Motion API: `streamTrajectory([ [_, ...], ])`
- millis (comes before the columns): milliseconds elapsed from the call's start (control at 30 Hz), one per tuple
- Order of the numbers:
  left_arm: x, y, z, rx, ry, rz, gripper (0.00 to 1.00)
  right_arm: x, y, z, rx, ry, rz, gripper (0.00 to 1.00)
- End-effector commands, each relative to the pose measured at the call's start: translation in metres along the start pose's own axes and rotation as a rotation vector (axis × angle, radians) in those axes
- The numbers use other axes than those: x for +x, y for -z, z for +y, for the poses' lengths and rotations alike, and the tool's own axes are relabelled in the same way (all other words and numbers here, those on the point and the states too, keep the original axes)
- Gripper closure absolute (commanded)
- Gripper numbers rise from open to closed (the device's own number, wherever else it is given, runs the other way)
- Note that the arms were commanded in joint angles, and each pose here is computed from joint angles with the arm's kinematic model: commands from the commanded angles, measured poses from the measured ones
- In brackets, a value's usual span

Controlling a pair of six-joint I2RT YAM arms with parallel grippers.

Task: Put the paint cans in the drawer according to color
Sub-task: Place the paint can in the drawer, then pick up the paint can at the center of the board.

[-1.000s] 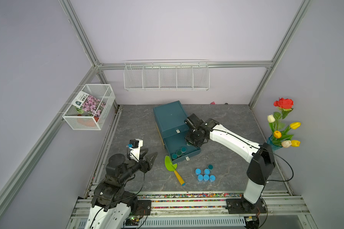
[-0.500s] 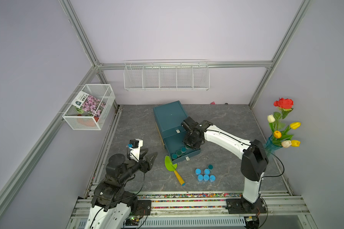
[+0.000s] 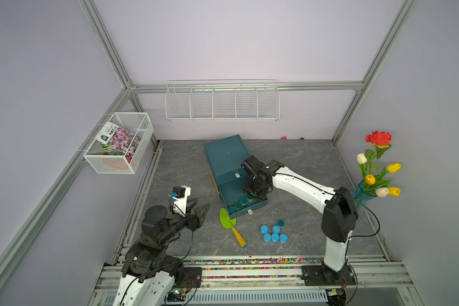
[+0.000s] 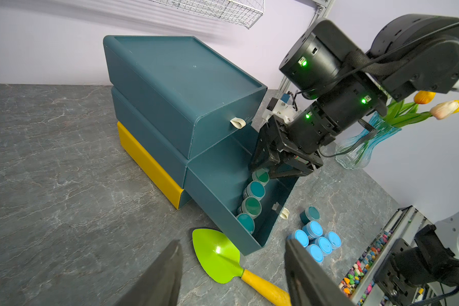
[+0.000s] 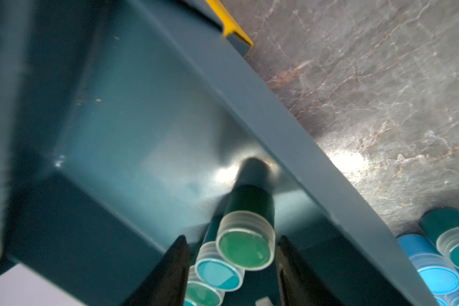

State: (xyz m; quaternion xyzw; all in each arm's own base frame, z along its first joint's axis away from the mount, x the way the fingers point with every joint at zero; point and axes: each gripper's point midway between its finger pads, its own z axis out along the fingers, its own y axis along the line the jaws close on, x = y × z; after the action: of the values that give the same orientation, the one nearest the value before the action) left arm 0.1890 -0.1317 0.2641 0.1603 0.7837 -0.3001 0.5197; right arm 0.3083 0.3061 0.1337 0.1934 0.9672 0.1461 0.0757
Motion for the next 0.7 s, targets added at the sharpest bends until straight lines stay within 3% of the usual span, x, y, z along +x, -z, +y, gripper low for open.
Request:
streamTrajectory([
  [0,0.0,-0.001,0.001,-0.004,0.0,-0.007,0.36,-0.024,0.066,0.003,-0.075,0.019,-0.147,0.46],
  [100,0.0,0.0,0.001,-0.005,0.0,-0.007,0.36,-0.043,0.108,-0.028,-0.043,-0.019,-0.272,0.47],
  [200,0.0,0.0,0.001,-0.004,0.0,-0.007,0.36,-0.053,0.122,-0.083,0.004,-0.095,-0.312,0.45],
  [400,0.0,-0.001,0.0,0.005,0.002,-0.003,0.36,-0.026,0.072,-0.173,0.004,-0.209,-0.133,0.33],
  [533,0.001,-0.002,0.0,0.004,0.004,0.003,0.36,0.008,0.037,-0.182,0.025,-0.171,0.039,0.3],
  [667,0.001,-0.003,0.0,0.008,0.005,0.006,0.36,0.026,0.006,-0.183,0.03,-0.178,0.113,0.29],
])
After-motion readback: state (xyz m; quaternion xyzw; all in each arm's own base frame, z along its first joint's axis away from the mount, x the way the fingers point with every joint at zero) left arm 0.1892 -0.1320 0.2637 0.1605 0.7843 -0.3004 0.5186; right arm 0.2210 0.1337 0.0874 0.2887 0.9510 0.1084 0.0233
